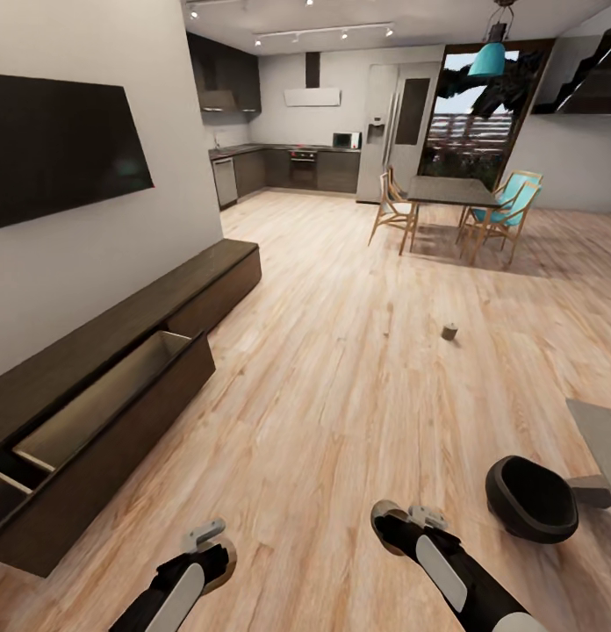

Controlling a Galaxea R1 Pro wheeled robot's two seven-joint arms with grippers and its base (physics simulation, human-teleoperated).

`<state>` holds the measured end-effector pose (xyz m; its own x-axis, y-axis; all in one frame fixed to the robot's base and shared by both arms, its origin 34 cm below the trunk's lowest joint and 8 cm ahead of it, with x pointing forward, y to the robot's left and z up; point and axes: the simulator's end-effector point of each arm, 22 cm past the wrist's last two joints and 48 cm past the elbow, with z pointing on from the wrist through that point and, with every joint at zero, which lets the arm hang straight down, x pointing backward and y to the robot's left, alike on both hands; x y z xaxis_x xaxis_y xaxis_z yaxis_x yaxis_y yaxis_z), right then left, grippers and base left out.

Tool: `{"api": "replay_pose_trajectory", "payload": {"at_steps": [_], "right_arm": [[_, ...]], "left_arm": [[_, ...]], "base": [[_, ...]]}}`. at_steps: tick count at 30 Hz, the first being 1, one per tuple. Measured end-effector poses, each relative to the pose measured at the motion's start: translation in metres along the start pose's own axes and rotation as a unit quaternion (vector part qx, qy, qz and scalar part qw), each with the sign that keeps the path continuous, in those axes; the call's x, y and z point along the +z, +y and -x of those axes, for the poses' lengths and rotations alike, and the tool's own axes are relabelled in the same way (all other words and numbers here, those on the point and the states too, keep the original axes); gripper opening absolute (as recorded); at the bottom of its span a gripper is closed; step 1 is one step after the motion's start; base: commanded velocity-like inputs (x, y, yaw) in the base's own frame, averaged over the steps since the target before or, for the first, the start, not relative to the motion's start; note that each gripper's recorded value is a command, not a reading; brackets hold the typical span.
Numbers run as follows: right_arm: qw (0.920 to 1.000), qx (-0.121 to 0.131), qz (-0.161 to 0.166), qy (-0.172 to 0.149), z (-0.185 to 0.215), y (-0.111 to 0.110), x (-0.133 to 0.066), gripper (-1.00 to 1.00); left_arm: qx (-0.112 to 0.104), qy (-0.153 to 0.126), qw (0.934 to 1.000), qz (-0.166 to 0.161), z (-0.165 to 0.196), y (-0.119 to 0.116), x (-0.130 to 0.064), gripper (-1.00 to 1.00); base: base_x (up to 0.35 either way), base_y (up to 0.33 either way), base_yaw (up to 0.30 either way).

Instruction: Place each of the two pumpkins and all three candles from the living room inside a cabinet in the living room (use any cabinet), then make sure every cabinet is closed, and position the cauldron so it is next to a table in the living room.

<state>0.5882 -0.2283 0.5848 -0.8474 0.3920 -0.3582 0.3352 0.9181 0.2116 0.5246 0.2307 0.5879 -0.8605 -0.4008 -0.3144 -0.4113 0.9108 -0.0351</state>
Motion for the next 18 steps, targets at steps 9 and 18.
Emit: {"api": "replay_pose_trajectory", "payload": {"at_steps": [9,18], "right_arm": [[1.0000,0.003,-0.003,0.003,-0.0035,-0.0032,0.0011,-1.00],[0.9999,0.009,-0.002,0.005,-0.0046,-0.0034,0.0012,-1.00]], "left_arm": [[-0.001,0.001,1.0000,-0.001,-0.0004,-0.0005,0.0000,-1.00],[-0.001,0.001,1.0000,-0.001,-0.0008,-0.0004,0.0000,-1.00]], "base": [[0.338,0.027,0.000],[0.342,0.000,0.000]]}}
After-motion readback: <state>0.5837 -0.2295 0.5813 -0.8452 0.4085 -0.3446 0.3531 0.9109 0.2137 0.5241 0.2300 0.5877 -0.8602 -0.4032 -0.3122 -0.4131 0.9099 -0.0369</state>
